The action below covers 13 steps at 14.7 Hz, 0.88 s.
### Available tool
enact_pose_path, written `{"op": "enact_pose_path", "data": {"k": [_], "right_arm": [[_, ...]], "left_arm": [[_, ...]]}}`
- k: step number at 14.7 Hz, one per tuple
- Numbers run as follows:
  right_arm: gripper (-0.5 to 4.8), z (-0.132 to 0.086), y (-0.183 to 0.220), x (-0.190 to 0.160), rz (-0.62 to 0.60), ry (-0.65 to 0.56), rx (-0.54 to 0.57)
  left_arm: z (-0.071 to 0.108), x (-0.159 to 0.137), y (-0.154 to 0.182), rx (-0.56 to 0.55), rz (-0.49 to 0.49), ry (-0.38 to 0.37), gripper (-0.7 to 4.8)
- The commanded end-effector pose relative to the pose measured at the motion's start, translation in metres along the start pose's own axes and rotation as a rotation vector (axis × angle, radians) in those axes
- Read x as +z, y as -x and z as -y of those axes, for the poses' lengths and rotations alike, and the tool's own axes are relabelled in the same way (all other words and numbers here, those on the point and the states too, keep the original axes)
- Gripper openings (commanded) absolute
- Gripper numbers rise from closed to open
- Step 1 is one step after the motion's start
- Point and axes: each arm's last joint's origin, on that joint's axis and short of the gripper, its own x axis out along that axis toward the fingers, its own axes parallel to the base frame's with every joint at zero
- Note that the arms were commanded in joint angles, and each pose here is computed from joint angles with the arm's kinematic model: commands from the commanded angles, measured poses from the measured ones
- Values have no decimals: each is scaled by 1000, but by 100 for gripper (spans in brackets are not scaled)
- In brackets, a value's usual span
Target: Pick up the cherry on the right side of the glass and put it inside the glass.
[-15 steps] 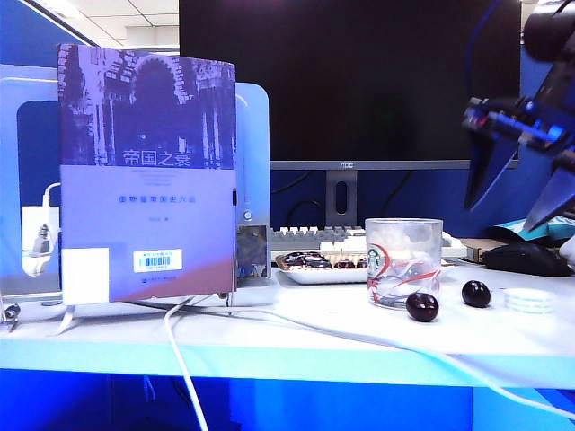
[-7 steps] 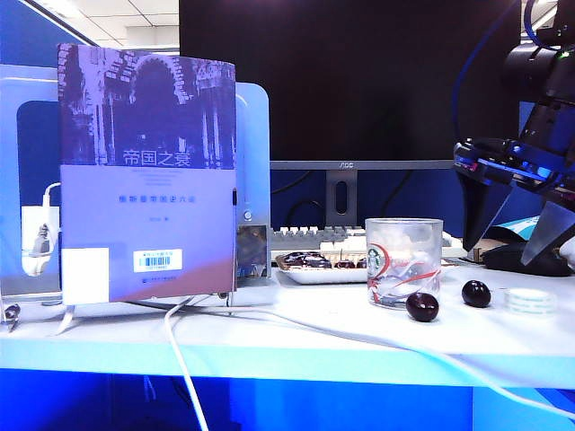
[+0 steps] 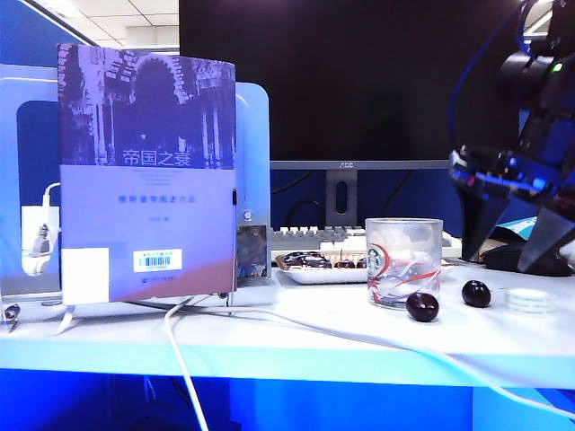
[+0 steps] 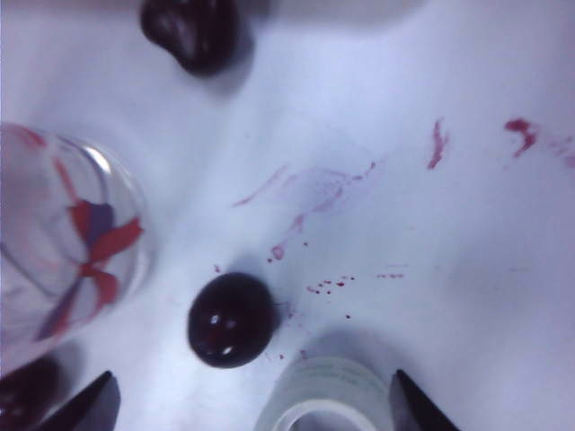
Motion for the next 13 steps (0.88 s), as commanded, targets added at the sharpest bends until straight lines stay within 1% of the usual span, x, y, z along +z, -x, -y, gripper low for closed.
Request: {"op": "enact_pose_path", "data": {"k": [1,3,6,13], "right_arm": [[393,0,-7,1,-8,15,-5],[386,0,-9,2,-7,15,-4],[386,1,-12,2,-12,45,-4],[385,1,-15,1,-19,69,14]], "left_arm": [[0,-1,0,-4,-9,-4,-5],[0,-1,0,-3,-9,-4,-5],[0,-1,0,-3,-9,-4,-5],[0,-1,0,-3,-9,-4,-5]]}}
